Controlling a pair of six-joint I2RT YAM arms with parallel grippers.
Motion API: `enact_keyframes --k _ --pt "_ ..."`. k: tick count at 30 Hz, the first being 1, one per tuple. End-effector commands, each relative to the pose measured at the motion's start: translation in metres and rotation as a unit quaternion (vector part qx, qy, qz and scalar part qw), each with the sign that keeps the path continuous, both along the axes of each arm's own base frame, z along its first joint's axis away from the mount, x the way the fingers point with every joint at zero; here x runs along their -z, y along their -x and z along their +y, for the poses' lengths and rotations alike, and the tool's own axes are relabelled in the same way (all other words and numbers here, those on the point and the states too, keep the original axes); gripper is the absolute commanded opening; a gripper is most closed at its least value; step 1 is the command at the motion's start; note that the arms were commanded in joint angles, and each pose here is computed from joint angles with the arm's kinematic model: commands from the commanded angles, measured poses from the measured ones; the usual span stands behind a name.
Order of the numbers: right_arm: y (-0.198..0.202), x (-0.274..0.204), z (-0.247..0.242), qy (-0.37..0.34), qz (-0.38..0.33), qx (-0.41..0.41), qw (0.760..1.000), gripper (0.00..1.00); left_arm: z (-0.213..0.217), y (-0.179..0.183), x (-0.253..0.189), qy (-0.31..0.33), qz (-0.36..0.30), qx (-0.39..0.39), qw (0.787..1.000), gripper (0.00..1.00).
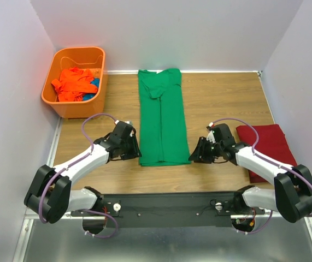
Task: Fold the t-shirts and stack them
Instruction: Fold the tshirt
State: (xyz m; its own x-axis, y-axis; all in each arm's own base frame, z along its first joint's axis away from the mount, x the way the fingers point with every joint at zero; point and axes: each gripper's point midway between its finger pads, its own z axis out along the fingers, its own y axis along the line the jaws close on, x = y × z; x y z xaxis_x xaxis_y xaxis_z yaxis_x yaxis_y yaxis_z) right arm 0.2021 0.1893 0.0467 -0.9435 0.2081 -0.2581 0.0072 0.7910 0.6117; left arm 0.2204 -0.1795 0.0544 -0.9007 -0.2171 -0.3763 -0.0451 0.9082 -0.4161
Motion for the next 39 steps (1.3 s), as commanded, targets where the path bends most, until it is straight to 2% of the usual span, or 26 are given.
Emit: enact_keyframes --k 1,3,4,6,11,26,32,37,39 --pt "-0.008 0.001 -0.008 0.026 0.002 0.023 0.999 0.46 -0.002 0.009 0.009 0.012 0.017 0.005 1.0 0.45" --pt "-0.008 0.006 -0.009 0.034 0.007 0.022 0.999 0.46 -0.004 0.011 0.014 0.015 0.023 0.008 1.0 0.49" --pt "-0.009 0.007 -0.01 0.036 0.007 0.021 0.999 0.51 -0.004 0.012 0.015 0.017 0.024 0.008 1.0 0.5" --pt "-0.01 0.009 -0.009 0.037 0.005 0.018 0.999 0.55 -0.008 0.011 0.015 0.029 0.021 0.01 0.999 0.5" --pt "-0.015 0.009 -0.005 0.025 -0.005 0.016 1.0 0.55 -0.012 0.014 0.022 0.043 0.027 0.01 0.999 0.52" --pt "-0.013 0.027 0.002 0.003 0.012 0.023 1.0 0.52 -0.012 0.026 0.044 0.051 0.05 0.009 0.997 0.34" --pt "-0.009 0.032 0.004 -0.006 0.021 0.023 0.999 0.49 -0.016 0.03 0.047 0.062 0.052 0.01 0.997 0.31" --pt "-0.007 0.036 0.005 -0.009 0.03 0.022 0.999 0.46 -0.022 0.035 0.049 0.063 0.057 0.016 0.996 0.21" --pt "-0.006 0.037 0.005 -0.008 0.032 0.022 0.999 0.4 -0.023 0.036 0.049 0.065 0.058 0.015 0.996 0.15"
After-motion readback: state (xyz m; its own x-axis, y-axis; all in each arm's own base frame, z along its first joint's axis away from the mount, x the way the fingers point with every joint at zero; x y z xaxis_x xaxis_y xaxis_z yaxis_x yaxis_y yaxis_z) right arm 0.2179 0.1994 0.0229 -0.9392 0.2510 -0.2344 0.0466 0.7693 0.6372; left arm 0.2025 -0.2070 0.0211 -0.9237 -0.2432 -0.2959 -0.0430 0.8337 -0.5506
